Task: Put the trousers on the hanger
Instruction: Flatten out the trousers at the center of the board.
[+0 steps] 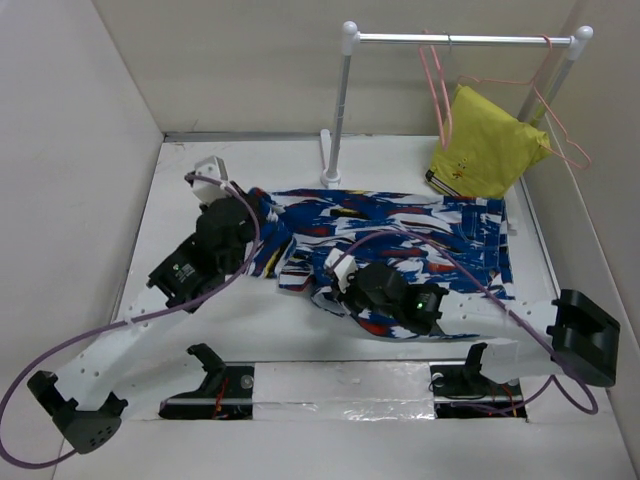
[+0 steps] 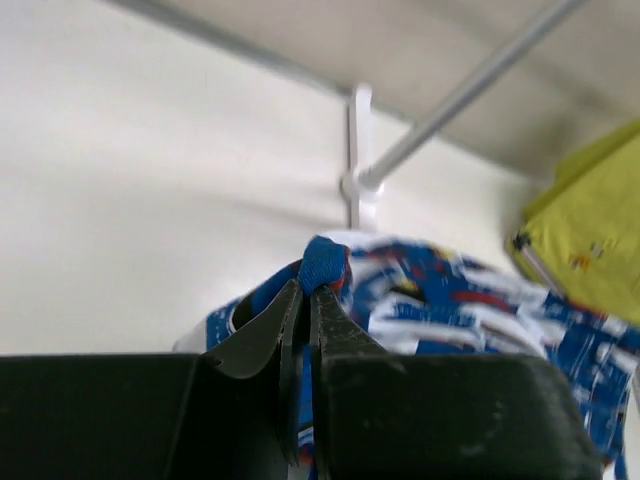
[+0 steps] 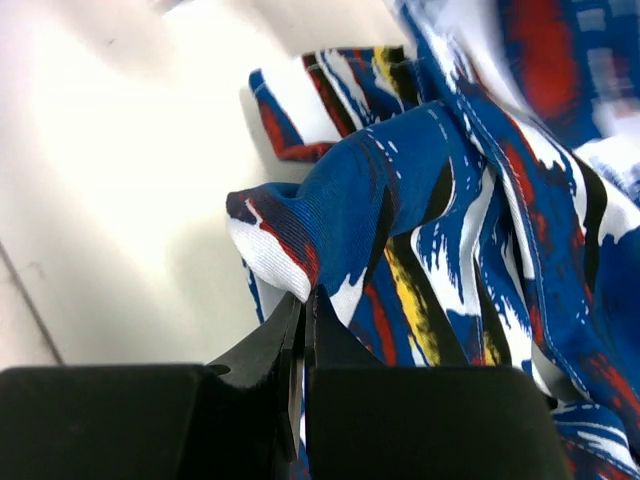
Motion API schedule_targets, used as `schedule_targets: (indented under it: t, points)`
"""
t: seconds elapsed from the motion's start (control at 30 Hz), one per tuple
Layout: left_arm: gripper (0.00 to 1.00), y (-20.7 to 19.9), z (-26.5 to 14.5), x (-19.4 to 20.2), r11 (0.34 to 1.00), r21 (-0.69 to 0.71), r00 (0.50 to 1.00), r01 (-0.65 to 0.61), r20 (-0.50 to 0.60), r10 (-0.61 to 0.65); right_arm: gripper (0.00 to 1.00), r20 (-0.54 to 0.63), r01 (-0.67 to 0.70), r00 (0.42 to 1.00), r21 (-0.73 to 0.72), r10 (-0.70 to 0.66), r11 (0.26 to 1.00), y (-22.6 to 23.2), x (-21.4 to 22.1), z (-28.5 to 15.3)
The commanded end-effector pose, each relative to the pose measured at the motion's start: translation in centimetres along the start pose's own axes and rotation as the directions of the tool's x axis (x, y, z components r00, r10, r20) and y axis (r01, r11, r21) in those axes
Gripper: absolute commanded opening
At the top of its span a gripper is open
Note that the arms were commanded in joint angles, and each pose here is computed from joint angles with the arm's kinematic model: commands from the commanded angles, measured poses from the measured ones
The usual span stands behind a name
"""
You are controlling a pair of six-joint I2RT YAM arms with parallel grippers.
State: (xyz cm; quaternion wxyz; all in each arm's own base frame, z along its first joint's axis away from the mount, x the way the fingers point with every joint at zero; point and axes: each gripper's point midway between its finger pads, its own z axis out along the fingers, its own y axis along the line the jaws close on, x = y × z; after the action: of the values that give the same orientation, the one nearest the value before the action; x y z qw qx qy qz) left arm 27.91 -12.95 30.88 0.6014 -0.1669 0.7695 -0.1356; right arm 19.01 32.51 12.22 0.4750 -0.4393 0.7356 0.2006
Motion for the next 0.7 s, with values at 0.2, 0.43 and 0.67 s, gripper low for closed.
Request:
schedule_targets:
  t: [0.2, 0.43, 0.67]
  points:
    - [0.00, 3.5, 9.2, -5.7, 0.990, -0.121, 0.992, -0.078, 0.090, 0.089, 0.00, 0.020, 0.004, 1.000, -0.136, -0.001, 0.991, 2.8, 0.0, -2.5]
    - [0.14, 5.6, 23.0, -0.3, 0.955, -0.211, 0.967, -0.207, -0.195, 0.166, 0.00, 0.080, -0.033, 0.996, -0.152, 0.045, 0.988, 3.3, -0.7, -4.4]
    - [0.57, 5.6, 23.2, -0.1, 0.951, -0.261, 0.973, -0.167, -0.200, 0.117, 0.00, 0.080, -0.047, 0.995, -0.120, 0.057, 0.992, 2.8, -0.5, -4.9]
